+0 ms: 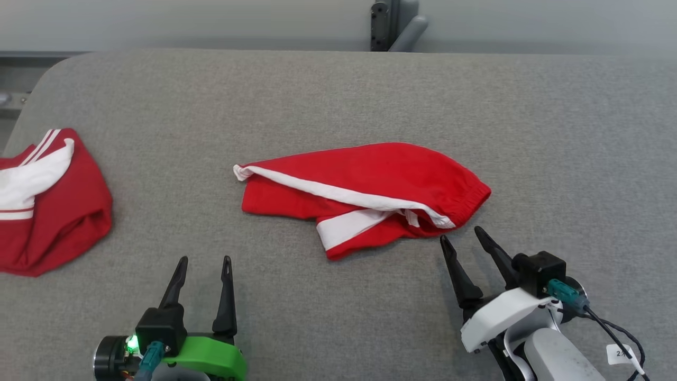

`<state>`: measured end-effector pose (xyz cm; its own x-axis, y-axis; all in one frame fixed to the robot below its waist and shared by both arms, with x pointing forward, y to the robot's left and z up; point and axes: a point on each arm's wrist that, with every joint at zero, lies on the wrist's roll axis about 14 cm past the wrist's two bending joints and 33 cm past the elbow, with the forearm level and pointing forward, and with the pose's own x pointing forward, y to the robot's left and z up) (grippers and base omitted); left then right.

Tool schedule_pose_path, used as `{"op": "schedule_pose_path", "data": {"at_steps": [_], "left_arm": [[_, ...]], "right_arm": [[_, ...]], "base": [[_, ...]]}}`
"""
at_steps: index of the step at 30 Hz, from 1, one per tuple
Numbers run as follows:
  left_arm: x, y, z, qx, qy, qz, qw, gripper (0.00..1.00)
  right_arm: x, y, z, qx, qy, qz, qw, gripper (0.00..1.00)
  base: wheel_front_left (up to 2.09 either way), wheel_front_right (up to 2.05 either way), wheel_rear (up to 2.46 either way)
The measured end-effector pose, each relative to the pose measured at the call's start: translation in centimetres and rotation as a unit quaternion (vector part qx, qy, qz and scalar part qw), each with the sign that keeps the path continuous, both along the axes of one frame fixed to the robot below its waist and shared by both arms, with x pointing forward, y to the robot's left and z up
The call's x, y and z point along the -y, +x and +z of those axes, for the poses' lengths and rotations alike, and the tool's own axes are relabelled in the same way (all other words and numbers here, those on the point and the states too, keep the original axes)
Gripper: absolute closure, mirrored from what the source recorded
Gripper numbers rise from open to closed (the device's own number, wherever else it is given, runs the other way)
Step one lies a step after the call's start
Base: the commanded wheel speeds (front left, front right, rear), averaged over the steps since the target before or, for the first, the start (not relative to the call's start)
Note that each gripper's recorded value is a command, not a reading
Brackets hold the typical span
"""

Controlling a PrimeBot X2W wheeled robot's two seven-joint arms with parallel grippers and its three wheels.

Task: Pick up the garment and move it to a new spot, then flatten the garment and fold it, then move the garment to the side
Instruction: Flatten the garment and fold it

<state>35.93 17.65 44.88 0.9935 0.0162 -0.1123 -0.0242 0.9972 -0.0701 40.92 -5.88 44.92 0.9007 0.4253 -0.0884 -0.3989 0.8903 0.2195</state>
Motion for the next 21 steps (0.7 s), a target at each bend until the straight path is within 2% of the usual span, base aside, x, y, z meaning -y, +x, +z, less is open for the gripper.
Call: {"op": "schedule_pose_path", "data": {"at_steps": [9, 21], "left_arm": [[-1.7, -0.7, -1.1, -0.019, 0.004, 0.028, 0.999, 0.0], [-1.4, 0.0, -1.4, -0.023, 0.004, 0.022, 0.999, 0.0]], "right_arm": [[-2.6, 1.2, -1.6, -0.024, 0.011, 0.034, 0.999, 0.0], [-2.2, 2.0, -2.3, -0.032, 0.017, 0.023, 0.999, 0.0]], "base": [[0.0, 0.0, 0.0], [0.0, 0.0, 0.0]]}}
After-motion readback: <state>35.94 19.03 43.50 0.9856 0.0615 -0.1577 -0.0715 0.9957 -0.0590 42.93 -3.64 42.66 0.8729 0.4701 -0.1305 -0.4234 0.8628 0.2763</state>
